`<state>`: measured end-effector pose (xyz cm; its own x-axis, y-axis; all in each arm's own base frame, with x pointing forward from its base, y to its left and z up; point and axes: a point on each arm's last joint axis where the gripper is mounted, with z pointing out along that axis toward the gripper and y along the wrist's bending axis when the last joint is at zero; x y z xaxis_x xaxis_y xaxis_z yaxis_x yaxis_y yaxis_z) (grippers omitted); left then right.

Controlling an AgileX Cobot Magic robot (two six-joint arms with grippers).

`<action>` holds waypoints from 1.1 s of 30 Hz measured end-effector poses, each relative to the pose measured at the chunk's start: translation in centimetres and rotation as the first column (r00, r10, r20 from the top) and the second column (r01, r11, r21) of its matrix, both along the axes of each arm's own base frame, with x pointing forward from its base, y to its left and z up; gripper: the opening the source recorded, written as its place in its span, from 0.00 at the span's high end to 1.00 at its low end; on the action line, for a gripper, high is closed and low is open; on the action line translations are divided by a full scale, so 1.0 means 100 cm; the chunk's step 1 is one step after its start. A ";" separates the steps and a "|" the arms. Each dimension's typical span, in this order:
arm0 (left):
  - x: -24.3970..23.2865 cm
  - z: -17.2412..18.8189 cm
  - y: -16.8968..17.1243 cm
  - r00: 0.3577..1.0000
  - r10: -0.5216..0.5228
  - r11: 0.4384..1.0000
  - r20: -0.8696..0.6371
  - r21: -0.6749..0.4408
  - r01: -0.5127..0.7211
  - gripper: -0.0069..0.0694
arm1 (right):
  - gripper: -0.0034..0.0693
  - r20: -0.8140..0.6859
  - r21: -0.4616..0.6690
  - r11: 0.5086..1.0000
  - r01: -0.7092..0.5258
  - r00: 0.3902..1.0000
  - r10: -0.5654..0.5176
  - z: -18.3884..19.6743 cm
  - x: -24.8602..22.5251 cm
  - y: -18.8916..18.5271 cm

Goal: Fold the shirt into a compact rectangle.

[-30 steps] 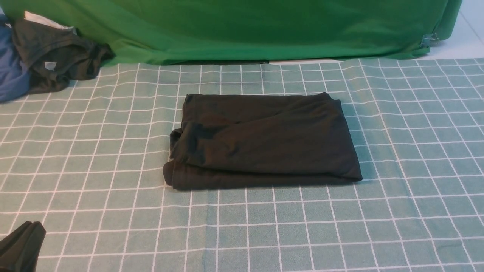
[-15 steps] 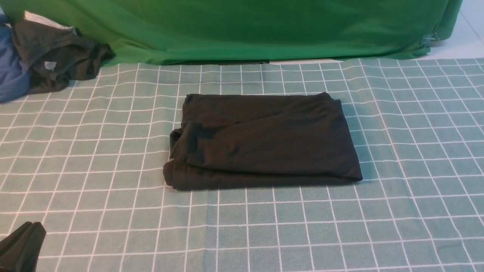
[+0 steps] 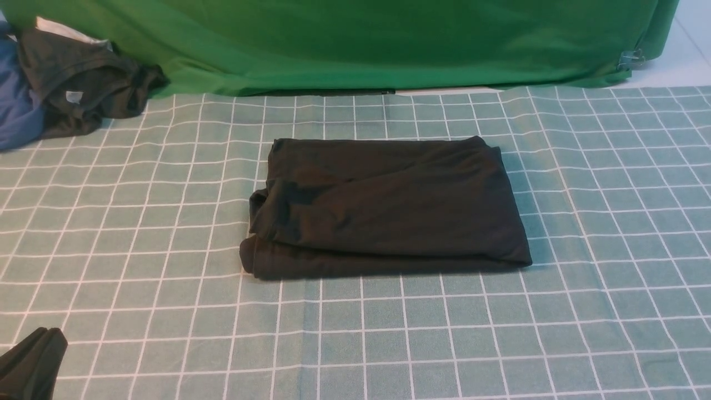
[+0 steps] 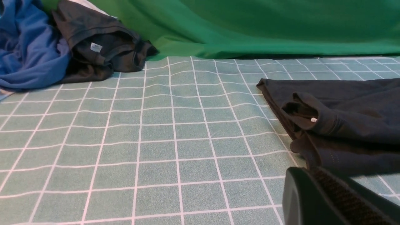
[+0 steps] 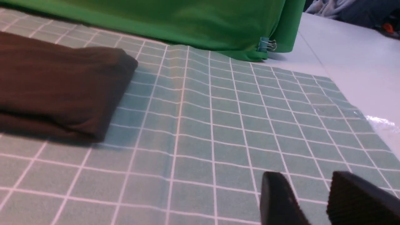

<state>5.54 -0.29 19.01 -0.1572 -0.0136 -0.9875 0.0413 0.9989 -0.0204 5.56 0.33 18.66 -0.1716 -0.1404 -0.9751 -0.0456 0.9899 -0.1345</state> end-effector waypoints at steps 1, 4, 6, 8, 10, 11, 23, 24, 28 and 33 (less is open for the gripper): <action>0.000 0.000 0.000 1.000 0.000 1.000 0.000 0.000 0.000 0.89 | 0.63 0.000 0.001 1.000 0.000 1.000 0.000 0.000 0.000 0.000; 0.000 0.000 0.000 1.000 0.000 1.000 0.000 0.000 0.000 0.89 | 0.63 0.001 0.012 1.000 0.002 1.000 -0.002 0.000 0.000 0.000; 0.000 0.000 0.000 1.000 0.000 1.000 0.000 0.000 0.000 0.89 | 0.63 0.000 0.021 1.000 0.004 1.000 -0.004 0.000 0.000 0.000; 0.000 0.000 0.000 1.000 0.000 1.000 0.000 0.000 0.000 0.89 | 0.63 0.003 0.046 0.999 0.010 1.000 -0.010 0.000 0.000 0.000; 0.000 0.000 0.000 1.000 0.000 1.000 0.000 0.000 0.000 0.89 | 0.63 0.004 0.055 0.998 0.020 1.000 -0.021 0.001 0.000 -0.001; 0.000 0.000 0.000 1.000 0.000 1.000 0.000 0.000 0.000 0.89 | 0.63 0.003 0.059 0.998 0.032 0.999 -0.033 0.000 0.000 -0.002; 0.000 0.000 0.000 1.000 0.000 1.000 0.000 0.000 0.000 0.89 | 0.63 0.006 0.074 0.996 0.042 0.999 -0.042 0.001 0.000 -0.004; 0.000 0.000 0.000 1.000 0.000 1.000 0.000 0.000 0.000 0.89 | 0.63 0.006 0.074 0.997 0.036 0.999 -0.037 0.001 0.000 -0.003; 0.000 0.000 0.000 1.000 0.000 1.000 0.001 0.000 0.000 0.89 | 0.63 0.006 0.077 0.996 0.034 0.999 -0.034 0.001 0.000 -0.003; 0.000 0.000 0.000 1.000 0.000 1.000 0.001 0.000 0.000 0.89 | 0.63 0.009 0.099 0.994 0.036 0.999 -0.038 0.001 0.000 -0.003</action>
<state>5.54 -0.29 19.01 -0.1563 -0.0134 -0.9876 0.0413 0.9989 -0.0201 5.58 0.00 18.77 -0.1643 -0.0375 -0.9857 -0.0078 0.9993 -0.0367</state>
